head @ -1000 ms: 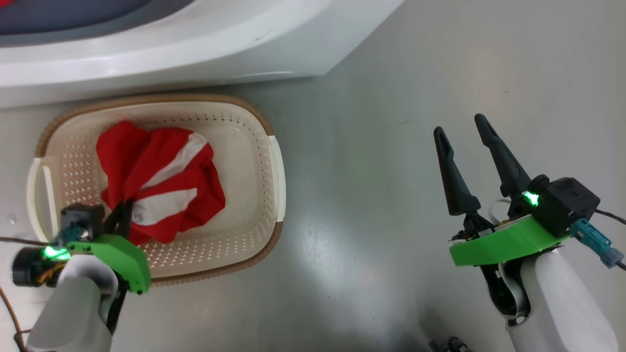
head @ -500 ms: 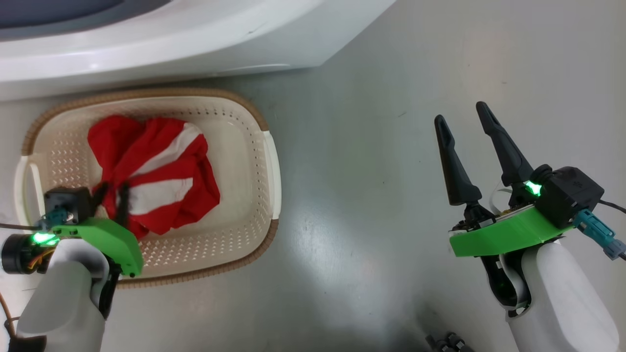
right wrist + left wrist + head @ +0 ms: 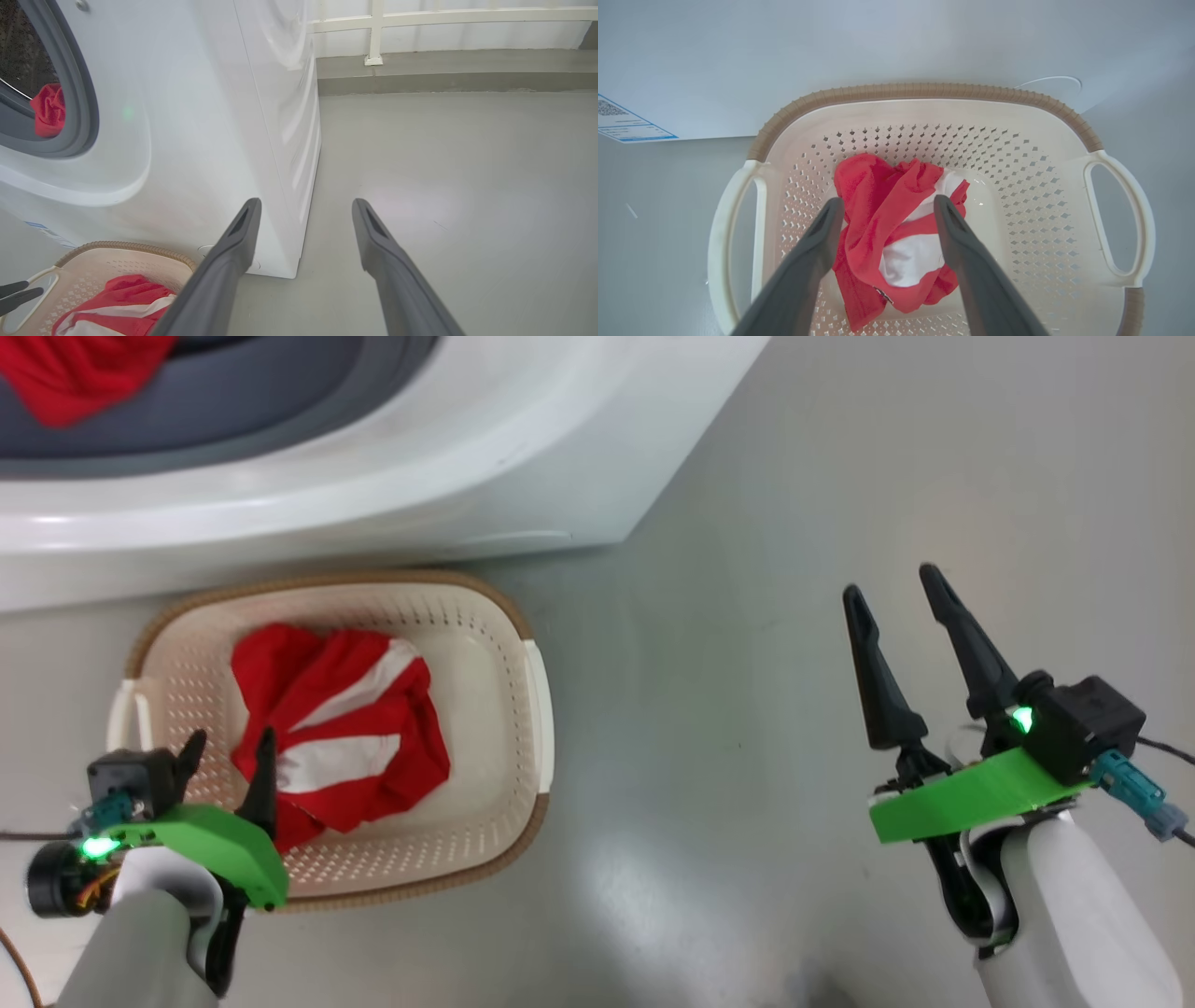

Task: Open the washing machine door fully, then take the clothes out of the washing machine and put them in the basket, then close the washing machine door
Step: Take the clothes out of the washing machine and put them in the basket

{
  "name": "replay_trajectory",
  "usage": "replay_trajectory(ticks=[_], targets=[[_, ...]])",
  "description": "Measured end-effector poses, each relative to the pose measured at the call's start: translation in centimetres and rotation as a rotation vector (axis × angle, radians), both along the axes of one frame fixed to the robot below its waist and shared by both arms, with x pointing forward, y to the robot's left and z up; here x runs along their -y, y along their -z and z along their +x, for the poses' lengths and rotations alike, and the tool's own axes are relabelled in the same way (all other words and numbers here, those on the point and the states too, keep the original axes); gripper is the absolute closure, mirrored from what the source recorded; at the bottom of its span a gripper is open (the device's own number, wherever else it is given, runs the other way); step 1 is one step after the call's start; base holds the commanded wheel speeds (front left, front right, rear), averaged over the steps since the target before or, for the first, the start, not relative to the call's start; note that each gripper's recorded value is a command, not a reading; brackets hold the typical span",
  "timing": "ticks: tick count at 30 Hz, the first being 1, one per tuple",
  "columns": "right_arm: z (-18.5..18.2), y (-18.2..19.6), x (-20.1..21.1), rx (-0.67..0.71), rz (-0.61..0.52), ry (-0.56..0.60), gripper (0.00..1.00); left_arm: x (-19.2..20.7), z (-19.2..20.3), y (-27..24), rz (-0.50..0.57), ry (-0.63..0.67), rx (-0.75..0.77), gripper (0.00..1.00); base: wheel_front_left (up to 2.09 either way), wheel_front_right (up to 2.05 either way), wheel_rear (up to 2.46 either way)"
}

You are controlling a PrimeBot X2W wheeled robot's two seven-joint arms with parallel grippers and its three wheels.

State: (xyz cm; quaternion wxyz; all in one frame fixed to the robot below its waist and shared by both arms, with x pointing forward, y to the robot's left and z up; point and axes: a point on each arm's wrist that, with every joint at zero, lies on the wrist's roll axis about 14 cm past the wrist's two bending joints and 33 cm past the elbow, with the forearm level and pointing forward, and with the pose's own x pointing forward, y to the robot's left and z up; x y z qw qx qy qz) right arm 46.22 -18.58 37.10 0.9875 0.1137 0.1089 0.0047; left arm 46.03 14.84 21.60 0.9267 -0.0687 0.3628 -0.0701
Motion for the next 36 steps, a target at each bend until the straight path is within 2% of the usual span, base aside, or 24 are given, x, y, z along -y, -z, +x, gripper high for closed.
replay_trajectory(ticks=[13,36], targets=[[-3.1,-3.6,-0.3,0.048,0.003,-0.002,0.0,-1.6,0.0,-9.1,-0.03,-0.083,0.242,0.0,0.0,0.0,0.0],[-9.1,-9.4,0.9,0.174,0.012,0.026,0.0,-3.8,-4.6,-24.3,-0.015,-0.135,0.673,0.0,0.0,0.0,0.0]])
